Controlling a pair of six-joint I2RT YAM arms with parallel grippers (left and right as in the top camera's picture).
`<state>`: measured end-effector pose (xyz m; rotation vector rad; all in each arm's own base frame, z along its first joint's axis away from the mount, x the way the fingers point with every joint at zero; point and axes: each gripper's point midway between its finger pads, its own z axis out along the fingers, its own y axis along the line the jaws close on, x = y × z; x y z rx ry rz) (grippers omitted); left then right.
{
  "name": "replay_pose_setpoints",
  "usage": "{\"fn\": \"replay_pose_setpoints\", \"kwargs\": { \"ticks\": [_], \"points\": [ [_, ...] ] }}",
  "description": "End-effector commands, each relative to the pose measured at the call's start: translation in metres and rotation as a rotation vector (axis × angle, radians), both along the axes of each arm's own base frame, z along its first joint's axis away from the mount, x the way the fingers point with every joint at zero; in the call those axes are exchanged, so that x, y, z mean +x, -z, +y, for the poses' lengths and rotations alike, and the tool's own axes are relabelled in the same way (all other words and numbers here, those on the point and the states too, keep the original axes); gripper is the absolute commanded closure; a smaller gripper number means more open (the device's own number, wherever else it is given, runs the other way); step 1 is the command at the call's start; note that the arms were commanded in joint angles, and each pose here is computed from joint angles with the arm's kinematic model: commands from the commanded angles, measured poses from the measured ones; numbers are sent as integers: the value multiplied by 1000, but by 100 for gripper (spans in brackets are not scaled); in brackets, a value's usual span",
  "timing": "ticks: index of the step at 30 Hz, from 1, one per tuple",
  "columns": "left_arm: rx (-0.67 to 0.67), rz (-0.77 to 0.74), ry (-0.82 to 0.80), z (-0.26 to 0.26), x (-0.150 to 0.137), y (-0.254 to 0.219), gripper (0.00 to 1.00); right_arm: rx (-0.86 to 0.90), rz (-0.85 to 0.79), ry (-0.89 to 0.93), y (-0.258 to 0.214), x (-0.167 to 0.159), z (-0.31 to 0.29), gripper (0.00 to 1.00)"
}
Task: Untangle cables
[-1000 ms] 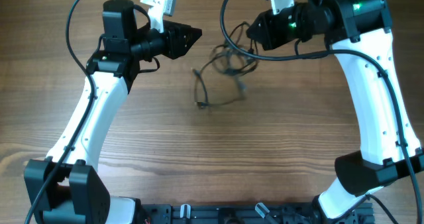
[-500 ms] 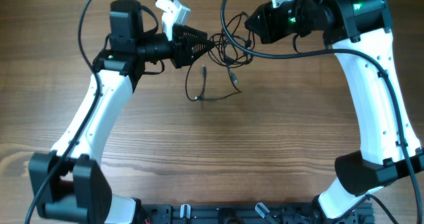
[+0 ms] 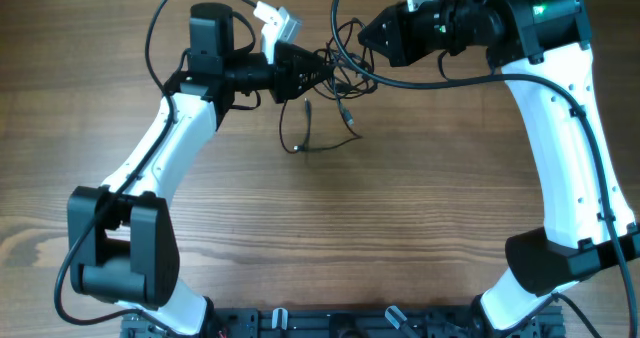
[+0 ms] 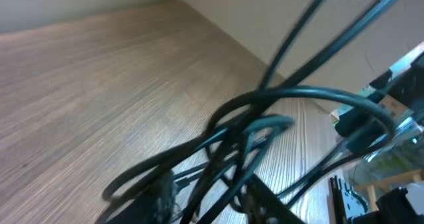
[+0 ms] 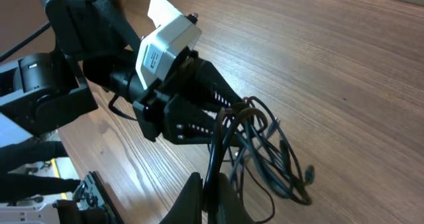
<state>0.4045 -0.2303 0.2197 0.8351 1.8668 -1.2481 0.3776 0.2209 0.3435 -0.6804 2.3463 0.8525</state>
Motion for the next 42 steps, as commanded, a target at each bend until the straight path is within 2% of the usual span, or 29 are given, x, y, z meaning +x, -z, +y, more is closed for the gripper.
{"fn": "replay_pose_setpoints", "kwargs": {
  "ticks": [1,3,4,16,19,23,26,32,36,42],
  "points": [
    [-12,-26,40,-8,-5,-3,84,34,-19,-16,-12,-5,2,95],
    [-12,-27,40,-8,-5,-3,94,36,-23,-16,-13,-4,3,96],
    [-12,-27,39,-8,-5,-3,96,36,-26,-16,-13,-4,3,96],
    [-11,-18,37,-7,-5,-2,93,33,-42,-9,-14,0,2,95],
    [-8,-6,37,-7,-6,-1,92,-18,-38,68,-8,8,-8,95],
    [-1,35,17,2,-5,4,93,-133,-30,259,4,26,-36,96],
    [2,58,-23,18,1,7,92,-191,-32,376,8,35,-54,95],
    [-11,81,-152,74,22,5,91,-263,-52,492,11,45,-78,95],
    [-15,129,-227,107,28,9,91,-261,-43,536,11,49,-90,95],
    [-15,154,-279,131,30,13,91,-255,-36,582,10,55,-110,95]
  ]
}}
